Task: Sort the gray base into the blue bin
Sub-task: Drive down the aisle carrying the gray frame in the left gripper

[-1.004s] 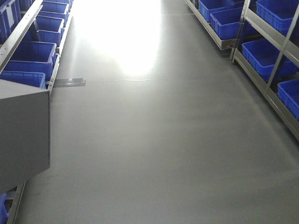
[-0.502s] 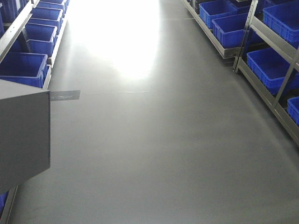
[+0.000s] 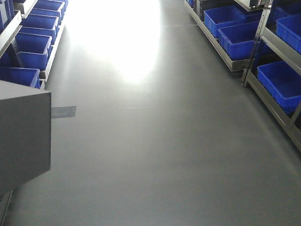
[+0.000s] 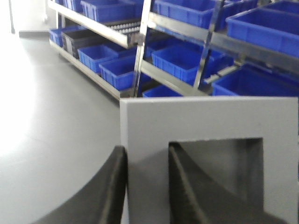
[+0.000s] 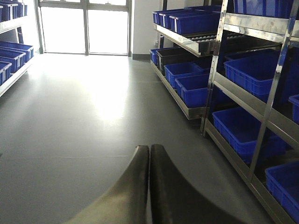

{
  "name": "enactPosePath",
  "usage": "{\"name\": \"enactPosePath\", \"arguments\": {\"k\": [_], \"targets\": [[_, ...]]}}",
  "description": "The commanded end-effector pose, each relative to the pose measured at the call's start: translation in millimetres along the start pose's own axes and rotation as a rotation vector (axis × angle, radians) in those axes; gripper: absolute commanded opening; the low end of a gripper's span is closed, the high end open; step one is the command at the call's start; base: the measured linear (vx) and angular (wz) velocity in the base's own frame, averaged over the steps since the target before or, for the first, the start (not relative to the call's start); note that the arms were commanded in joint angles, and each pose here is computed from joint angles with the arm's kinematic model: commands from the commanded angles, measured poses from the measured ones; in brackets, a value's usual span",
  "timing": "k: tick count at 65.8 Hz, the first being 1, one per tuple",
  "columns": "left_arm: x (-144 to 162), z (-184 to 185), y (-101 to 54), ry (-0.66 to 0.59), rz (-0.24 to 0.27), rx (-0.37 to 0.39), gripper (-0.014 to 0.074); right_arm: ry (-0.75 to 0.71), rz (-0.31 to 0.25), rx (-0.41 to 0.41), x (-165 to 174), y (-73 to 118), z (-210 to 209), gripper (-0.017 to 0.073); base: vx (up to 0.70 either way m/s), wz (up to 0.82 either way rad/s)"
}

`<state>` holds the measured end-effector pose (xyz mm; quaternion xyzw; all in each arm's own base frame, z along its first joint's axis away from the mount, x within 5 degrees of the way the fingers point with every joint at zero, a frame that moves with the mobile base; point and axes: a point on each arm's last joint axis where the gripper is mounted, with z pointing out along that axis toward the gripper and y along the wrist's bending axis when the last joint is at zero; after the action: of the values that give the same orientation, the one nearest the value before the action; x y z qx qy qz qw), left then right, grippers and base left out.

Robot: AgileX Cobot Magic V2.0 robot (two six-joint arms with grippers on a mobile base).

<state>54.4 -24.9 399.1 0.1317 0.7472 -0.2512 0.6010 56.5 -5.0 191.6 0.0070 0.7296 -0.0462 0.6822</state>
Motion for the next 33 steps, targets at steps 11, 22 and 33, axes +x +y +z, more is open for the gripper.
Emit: {"name": "enactPosePath", "arguments": {"k": [11, 22, 33], "targets": [[-15.9, -2.7, -5.7, -0.111, 0.022, 0.056, 0.0125, -0.077, -0.015, -0.003, -3.1, 0.6, -0.6, -0.0009, 0.38, 0.1], [-16.0, -2.3, -5.8, -0.11, 0.021, 0.057, 0.0125, -0.077, -0.015, -0.003, -3.1, 0.6, -0.6, -0.0009, 0.31, 0.13], [-16.0, -2.7, -5.8, -0.111, 0.02, 0.058, 0.0125, -0.077, -0.015, -0.003, -3.1, 0.6, -0.6, -0.0009, 0.3, 0.08]]}}
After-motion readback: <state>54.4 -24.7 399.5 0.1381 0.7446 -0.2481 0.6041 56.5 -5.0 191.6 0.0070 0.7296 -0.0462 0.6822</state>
